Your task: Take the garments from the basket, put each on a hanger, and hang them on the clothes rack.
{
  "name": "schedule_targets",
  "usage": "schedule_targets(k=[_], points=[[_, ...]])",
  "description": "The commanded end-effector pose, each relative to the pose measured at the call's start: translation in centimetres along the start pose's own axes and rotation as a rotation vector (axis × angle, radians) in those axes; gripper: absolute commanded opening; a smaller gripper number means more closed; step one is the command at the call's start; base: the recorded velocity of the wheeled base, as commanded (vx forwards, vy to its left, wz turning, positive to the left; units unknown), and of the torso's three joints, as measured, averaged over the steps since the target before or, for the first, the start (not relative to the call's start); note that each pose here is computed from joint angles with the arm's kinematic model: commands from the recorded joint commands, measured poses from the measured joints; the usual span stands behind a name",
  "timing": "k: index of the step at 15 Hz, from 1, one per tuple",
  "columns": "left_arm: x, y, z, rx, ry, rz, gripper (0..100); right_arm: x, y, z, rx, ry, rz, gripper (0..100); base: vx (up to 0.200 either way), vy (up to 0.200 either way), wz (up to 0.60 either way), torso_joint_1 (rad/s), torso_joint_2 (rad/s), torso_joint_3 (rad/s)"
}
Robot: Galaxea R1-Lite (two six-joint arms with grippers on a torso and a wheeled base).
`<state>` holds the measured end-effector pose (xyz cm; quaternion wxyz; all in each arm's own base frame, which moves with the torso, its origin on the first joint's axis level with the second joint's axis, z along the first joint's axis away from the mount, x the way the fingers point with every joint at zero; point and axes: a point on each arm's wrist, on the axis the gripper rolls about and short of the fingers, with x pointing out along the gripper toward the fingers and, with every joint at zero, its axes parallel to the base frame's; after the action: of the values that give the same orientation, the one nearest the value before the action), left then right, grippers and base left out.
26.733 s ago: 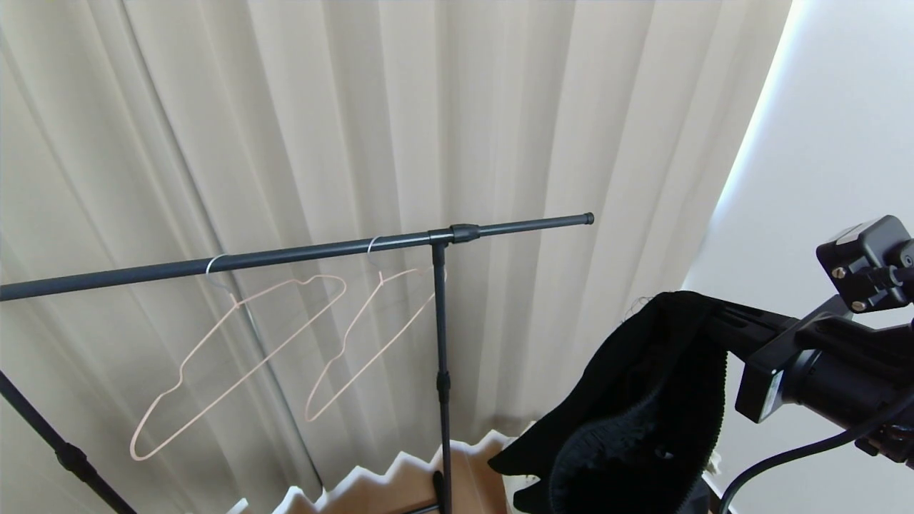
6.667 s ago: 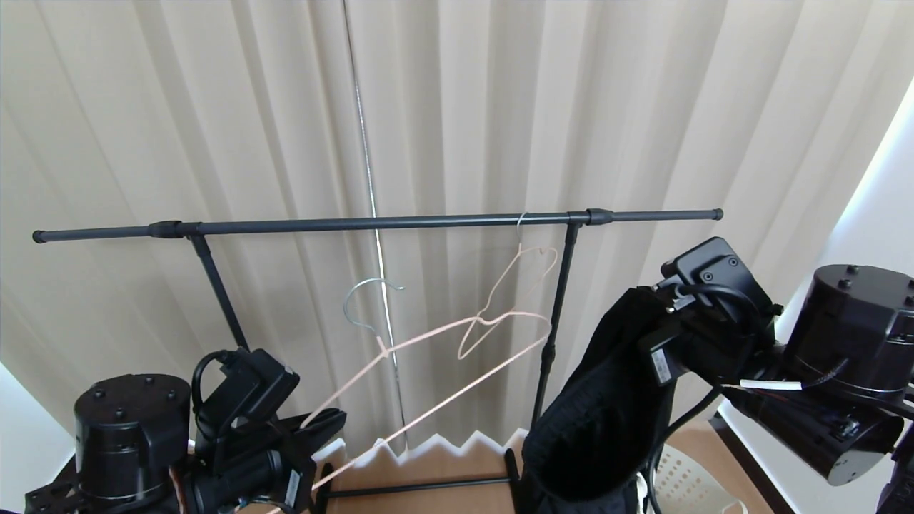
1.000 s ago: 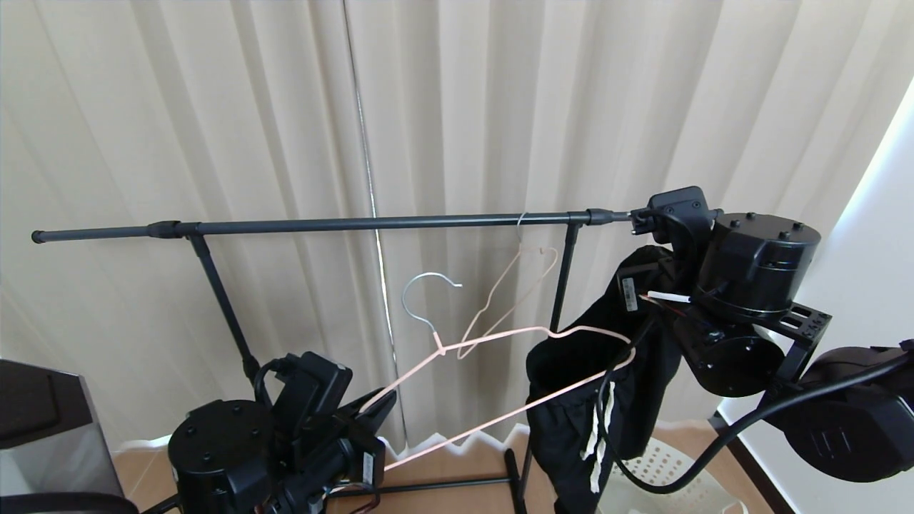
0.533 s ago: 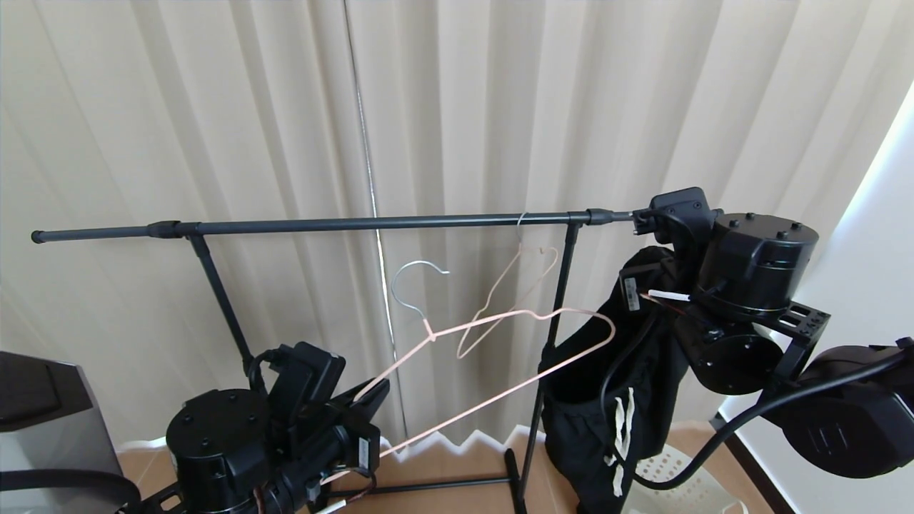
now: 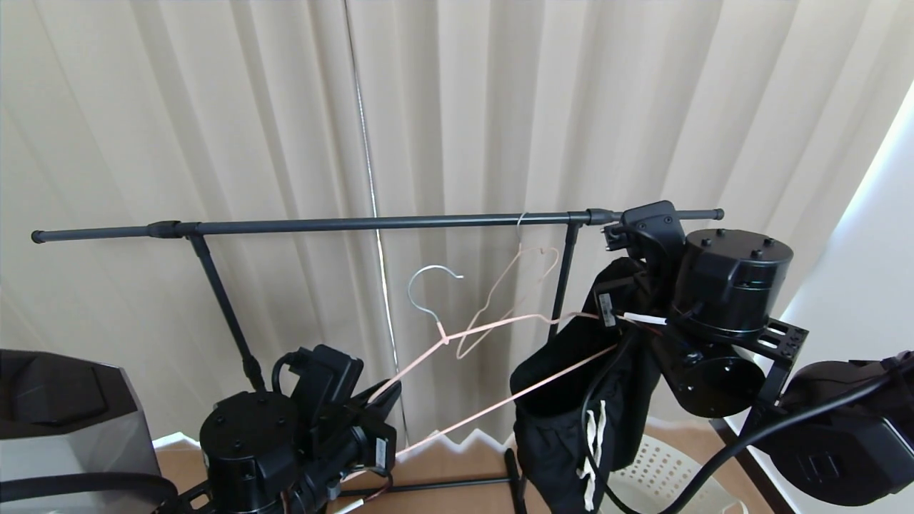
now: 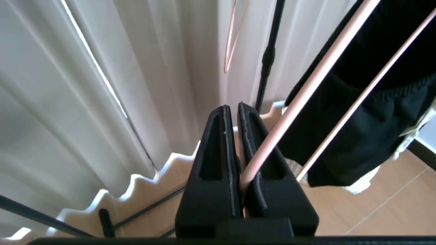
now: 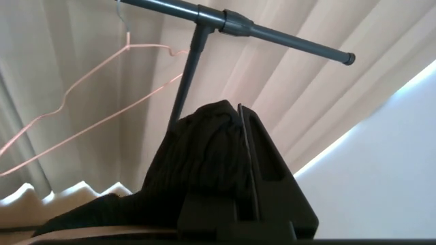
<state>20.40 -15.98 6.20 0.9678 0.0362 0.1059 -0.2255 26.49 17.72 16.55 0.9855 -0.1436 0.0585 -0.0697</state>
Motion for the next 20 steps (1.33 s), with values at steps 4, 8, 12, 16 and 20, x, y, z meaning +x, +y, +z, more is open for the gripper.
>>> schedule_targets(k=[4,8,12,16,20], points=[[0.2,-0.8,0.2,-0.011,-0.013,-0.02,0,-0.7,1.8,-0.5,-0.007,0.004,0.051,0,0.0,0.0,0.0,0.0,0.0,0.0],[0.6,-1.0,0.5,-0.011,-0.036,0.037,0,-1.7,2.8,0.0,0.023,-0.013,0.085,0,0.0,0.0,0.0,0.0,0.0,0.0],[0.6,-1.4,0.6,-0.006,-0.041,0.027,0,-2.3,3.3,0.9,0.052,-0.033,0.081,0,0.0,0.0,0.0,0.0,0.0,0.0],[0.5,-1.7,0.6,-0.004,-0.042,0.029,0,-3.5,4.4,1.4,0.029,-0.028,0.098,0,0.0,0.0,0.0,0.0,0.0,0.0],[0.5,-1.8,0.6,-0.003,-0.042,0.027,0,-5.1,5.8,2.3,0.039,-0.058,0.16,0,0.0,0.0,0.0,0.0,0.0,0.0]])
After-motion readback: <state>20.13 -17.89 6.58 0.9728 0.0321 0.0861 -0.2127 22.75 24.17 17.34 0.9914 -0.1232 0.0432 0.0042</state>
